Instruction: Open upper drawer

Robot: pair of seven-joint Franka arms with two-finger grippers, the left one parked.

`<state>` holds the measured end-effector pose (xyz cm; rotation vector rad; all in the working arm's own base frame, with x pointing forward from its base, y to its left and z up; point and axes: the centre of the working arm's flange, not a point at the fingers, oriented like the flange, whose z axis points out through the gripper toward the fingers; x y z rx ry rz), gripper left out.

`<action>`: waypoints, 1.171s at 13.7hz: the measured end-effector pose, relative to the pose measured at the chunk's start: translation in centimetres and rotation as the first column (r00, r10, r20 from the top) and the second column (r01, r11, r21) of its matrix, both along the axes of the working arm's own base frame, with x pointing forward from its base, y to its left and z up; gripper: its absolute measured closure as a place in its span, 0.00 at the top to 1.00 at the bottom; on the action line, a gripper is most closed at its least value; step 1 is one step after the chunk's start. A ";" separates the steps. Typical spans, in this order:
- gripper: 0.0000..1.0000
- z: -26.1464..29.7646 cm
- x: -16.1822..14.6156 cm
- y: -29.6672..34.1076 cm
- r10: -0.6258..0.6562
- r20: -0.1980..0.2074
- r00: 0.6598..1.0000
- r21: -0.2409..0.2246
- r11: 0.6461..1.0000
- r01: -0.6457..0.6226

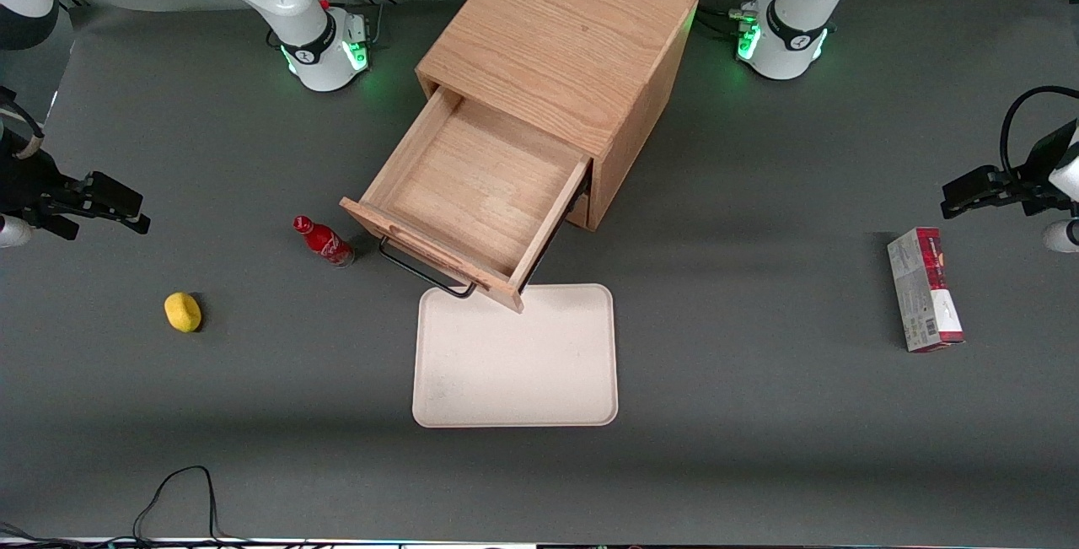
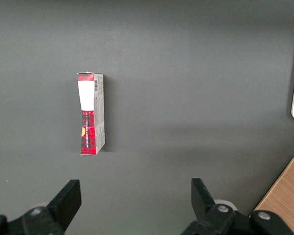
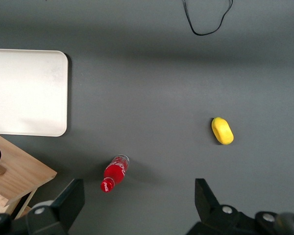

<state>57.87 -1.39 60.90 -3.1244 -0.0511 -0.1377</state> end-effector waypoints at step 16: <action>1.00 -0.1 -0.1 0.1 0.004 -0.014 1.000 -0.010 1.000 -0.004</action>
